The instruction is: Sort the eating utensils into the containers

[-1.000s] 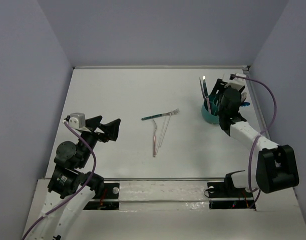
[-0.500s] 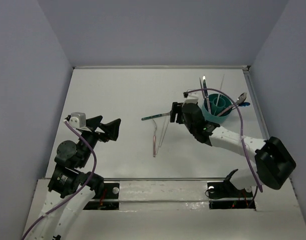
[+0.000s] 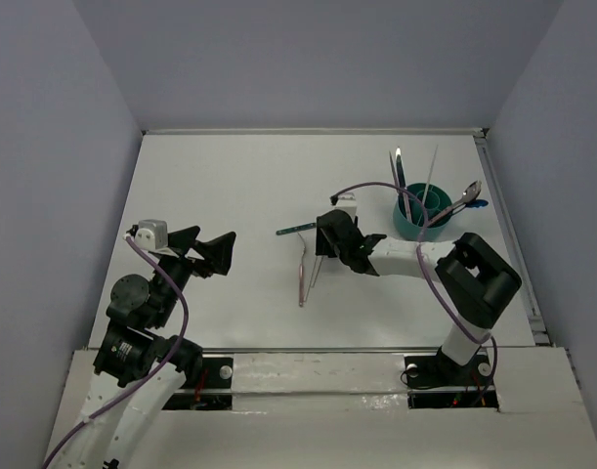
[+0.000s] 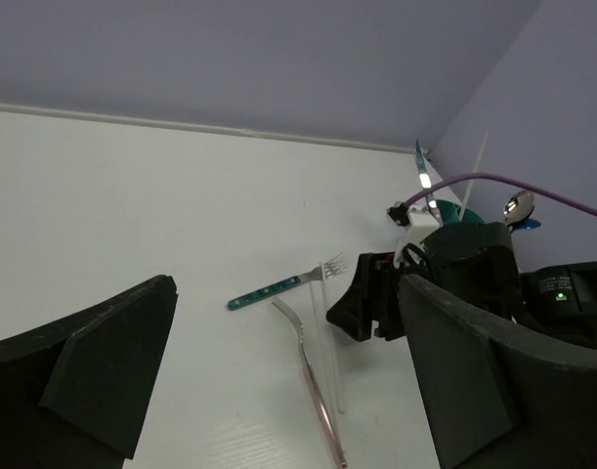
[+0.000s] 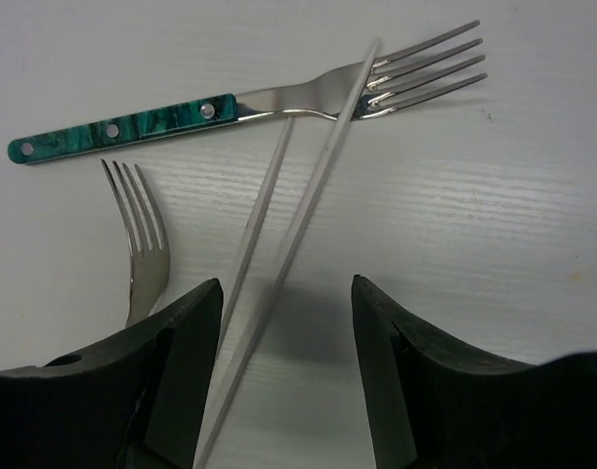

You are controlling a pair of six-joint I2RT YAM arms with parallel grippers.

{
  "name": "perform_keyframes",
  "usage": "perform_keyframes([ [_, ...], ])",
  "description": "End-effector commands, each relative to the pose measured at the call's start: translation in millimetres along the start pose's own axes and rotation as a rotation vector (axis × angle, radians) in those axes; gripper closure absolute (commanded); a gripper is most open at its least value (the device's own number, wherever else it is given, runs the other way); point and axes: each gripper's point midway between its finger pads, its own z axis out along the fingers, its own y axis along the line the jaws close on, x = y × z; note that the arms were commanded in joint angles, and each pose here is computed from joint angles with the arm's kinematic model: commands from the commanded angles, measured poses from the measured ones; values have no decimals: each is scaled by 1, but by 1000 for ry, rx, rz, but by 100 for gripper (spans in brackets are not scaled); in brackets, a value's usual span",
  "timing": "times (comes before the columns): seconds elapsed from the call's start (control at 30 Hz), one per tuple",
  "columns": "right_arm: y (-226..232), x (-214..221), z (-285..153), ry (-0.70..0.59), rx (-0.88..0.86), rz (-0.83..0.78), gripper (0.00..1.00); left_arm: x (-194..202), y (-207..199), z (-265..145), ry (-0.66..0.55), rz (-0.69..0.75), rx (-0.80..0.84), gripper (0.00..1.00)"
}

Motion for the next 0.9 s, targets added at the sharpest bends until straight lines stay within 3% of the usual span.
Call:
perform_keyframes([
  [0.0, 8, 0, 9, -10, 14, 51, 40, -19, -10, -3, -54, 2, 36, 1],
  [0.13, 6, 11, 13, 9, 35, 42, 57, -20, -10, -3, -57, 2, 38, 1],
  [0.4, 1, 21, 21, 39, 75, 16, 62, -21, -11, -5, -64, 0, 40, 1],
  [0.47, -8, 26, 19, 58, 111, -1, 72, -21, -11, -5, -65, 0, 39, 1],
  [0.67, -28, 30, 6, 74, 180, -42, 80, -22, -11, -6, -68, -1, 42, 1],
  [0.87, -39, 26, -5, 75, 200, -86, 100, -23, -12, -6, -73, -2, 44, 1],
])
